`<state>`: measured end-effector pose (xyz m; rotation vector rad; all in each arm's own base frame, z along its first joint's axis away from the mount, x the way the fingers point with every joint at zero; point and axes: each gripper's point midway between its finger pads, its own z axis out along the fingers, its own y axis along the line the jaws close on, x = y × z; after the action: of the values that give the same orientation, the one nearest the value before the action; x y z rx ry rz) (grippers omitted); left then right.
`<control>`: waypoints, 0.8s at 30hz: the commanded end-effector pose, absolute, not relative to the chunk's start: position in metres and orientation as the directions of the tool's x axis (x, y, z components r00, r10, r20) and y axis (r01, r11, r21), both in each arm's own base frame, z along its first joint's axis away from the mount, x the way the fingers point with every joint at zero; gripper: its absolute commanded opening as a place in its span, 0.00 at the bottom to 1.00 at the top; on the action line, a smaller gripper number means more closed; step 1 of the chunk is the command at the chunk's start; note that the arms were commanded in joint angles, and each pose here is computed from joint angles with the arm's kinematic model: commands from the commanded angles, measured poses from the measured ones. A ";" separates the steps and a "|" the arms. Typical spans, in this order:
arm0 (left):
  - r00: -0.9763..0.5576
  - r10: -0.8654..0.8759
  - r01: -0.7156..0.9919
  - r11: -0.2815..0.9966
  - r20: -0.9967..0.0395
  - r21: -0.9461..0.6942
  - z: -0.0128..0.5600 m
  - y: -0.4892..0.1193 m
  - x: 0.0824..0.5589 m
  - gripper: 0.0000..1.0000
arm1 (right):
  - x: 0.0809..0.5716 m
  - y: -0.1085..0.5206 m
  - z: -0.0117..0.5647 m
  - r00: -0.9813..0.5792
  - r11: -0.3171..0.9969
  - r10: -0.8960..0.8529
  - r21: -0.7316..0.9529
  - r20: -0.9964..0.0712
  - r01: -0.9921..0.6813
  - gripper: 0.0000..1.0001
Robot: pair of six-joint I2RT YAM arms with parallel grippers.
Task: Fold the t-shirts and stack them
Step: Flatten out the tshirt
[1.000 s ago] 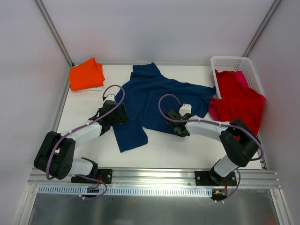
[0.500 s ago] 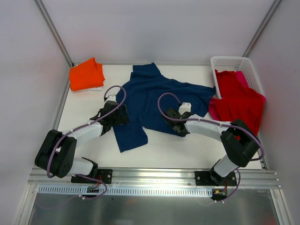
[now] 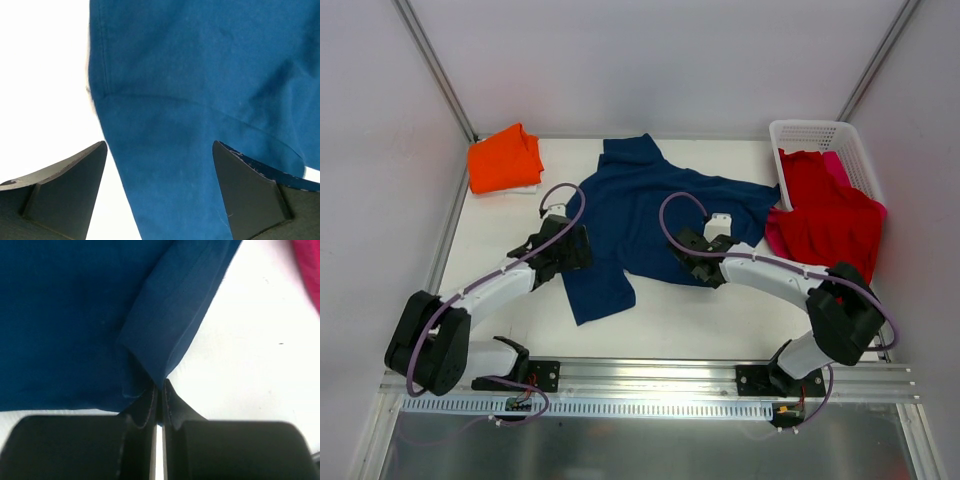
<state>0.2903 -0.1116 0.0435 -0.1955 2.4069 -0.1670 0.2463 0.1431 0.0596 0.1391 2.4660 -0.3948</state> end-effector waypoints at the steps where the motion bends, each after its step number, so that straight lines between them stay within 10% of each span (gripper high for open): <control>1: -0.740 -0.229 -0.142 0.972 -0.633 -0.185 0.071 -0.113 0.277 0.87 | 0.251 0.136 0.100 -0.743 0.949 0.000 -0.235 -0.669 0.211 0.01; 24: -0.823 -0.236 -0.158 0.969 -0.517 -0.191 0.051 -0.109 0.180 0.86 | 0.255 0.127 0.113 -0.747 0.927 -0.088 -0.328 -0.658 0.179 0.11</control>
<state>0.1811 -0.1066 0.0469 -0.2701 2.5602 -0.1725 0.2484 0.1245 0.1021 0.0876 2.3890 -0.4622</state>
